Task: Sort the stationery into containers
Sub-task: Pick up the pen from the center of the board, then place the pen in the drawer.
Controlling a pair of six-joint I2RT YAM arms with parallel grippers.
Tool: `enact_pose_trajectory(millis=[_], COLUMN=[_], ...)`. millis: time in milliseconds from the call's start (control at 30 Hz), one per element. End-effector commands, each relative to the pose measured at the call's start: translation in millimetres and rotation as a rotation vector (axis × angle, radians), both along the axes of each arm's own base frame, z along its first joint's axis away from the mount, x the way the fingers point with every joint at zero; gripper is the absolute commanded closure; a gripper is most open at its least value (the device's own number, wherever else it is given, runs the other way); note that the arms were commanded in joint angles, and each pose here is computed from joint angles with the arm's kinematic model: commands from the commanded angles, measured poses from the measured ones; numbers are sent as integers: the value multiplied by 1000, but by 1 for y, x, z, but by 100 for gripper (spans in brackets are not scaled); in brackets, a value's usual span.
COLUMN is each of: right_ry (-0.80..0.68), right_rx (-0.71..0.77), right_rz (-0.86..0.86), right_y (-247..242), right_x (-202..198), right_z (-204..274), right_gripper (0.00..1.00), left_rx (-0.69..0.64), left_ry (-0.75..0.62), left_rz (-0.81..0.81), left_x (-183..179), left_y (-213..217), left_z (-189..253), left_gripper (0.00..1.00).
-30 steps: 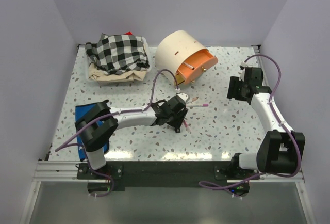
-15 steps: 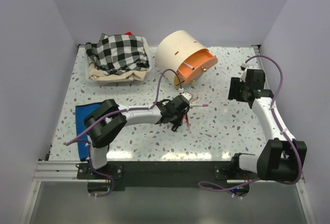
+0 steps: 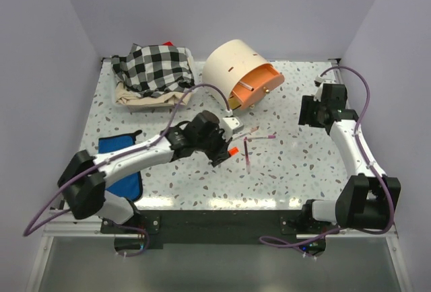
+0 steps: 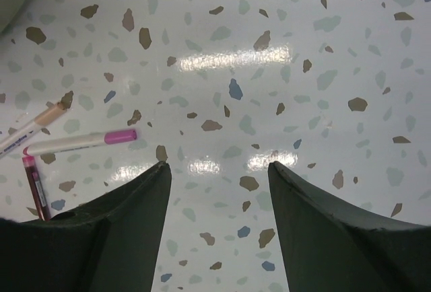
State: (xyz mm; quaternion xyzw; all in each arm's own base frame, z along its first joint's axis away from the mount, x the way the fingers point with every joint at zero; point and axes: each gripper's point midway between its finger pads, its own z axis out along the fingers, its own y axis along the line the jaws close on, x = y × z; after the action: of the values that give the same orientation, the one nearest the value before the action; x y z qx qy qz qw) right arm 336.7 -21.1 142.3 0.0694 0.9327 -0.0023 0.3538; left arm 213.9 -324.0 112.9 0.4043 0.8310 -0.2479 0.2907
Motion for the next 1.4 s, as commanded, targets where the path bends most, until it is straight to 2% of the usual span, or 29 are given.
enact_pose_trajectory(millis=[0,33,67,167,300,467,667,800,867,900,1000,1167,1200,1233,1267,1300,1333,1367], right_ry=[-40,-46,-52,-60,-51,-44,-45,-49,-44,-38,-29,-33,-33,-30,-32,-33,-34,-26], right_rx=[-40,-44,-46,-49,-50,-55,-47,-33,-31,-33,-38,-16,-8,3,7,10,18,22], right_rz=[10,18,37,45,44,44,47,32,33,34,41,61,64,69,69,68,64,62], right_y=[-7,-7,-5,-5,-5,-6,-4,-3,-3,-4,-4,1,3,5,6,6,7,7], right_x=[12,13,14,13,8,3,2,-1,-3,-4,-5,-2,-3,-4,-4,-5,-5,-6], right_z=[23,23,24,23,17,18,15,12,10,9,6,8,8,9,9,10,10,6], right_gripper=[37,37,37,37,37,36,36,36,36,36,36,36,36,36,36,36,36,36], left_rx=[-260,-279,-330,-366,-404,-440,-446,-447,-449,-455,-480,-541,-532,-497,-509,-464,-382,-390], left_ry=[-430,-501,-616,-822,-918,-879,-822,-772,-759,-754,-760,-812,-826,-803,-826,-835,-779,-804], left_rz=[-296,-297,-304,-324,-278,-191,-133,-112,-105,-101,-86,-94,-43,2,64,175,216,262], left_x=[20,32,43,73,114,170,203,213,215,215,212,184,185,186,174,180,179,162], left_y=[-14,-13,-18,-31,-47,-68,-86,-93,-94,-94,-92,-74,-63,-54,-34,-12,1,24], left_z=[128,147,189,243,275,279,265,251,247,248,262,316,324,309,327,320,267,275], left_gripper=[100,100,100,100,100,100,100,100,80,63,41,35,34,34,34,36,37,38])
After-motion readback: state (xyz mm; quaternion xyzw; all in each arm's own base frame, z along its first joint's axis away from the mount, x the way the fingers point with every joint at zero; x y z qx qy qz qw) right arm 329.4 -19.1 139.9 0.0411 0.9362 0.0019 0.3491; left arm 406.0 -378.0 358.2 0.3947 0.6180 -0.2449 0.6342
